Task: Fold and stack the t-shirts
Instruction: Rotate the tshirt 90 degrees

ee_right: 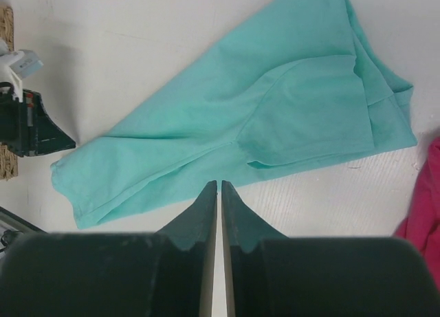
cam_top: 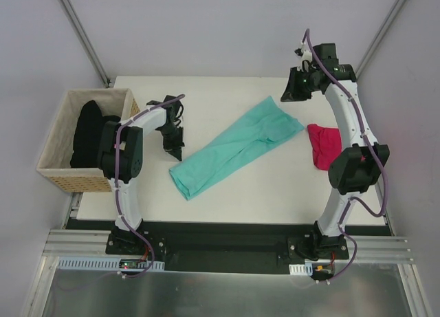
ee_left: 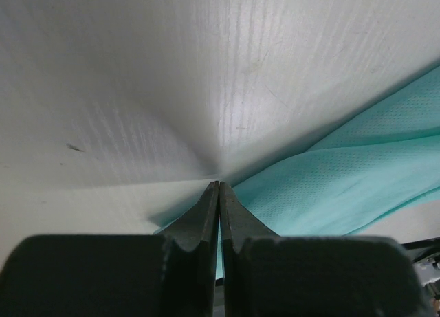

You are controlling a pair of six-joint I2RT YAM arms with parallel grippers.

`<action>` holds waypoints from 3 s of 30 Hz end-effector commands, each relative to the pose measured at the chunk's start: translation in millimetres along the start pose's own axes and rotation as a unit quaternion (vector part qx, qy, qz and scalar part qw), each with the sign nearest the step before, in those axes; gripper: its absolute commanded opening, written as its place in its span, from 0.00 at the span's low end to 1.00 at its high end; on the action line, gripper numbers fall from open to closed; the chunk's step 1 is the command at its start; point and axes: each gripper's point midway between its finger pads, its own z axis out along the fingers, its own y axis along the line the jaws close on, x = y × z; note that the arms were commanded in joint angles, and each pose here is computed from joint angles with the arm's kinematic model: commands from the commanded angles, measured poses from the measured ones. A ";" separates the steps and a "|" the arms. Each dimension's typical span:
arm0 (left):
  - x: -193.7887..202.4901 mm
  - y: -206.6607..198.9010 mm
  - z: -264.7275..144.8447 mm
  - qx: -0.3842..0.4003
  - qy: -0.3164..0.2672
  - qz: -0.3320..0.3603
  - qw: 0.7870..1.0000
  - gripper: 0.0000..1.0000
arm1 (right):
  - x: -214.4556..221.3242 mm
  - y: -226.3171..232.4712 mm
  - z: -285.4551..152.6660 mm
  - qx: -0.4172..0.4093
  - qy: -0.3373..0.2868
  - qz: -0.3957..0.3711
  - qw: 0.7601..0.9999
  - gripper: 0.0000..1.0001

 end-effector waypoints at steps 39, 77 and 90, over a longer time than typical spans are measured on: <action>56.6 -28.4 -29.6 0.039 0.029 -0.053 0.997 0.03 | -37.0 37.5 -58.0 -0.040 -0.081 0.000 0.996 0.06; 53.5 -43.3 -79.9 0.050 0.005 -0.031 0.998 0.03 | -38.0 34.1 -61.3 -0.037 -0.095 0.007 0.995 0.06; 104.1 -41.3 -55.2 0.016 0.061 -0.017 0.998 0.02 | -35.6 36.3 -56.1 -0.050 -0.090 0.009 0.995 0.06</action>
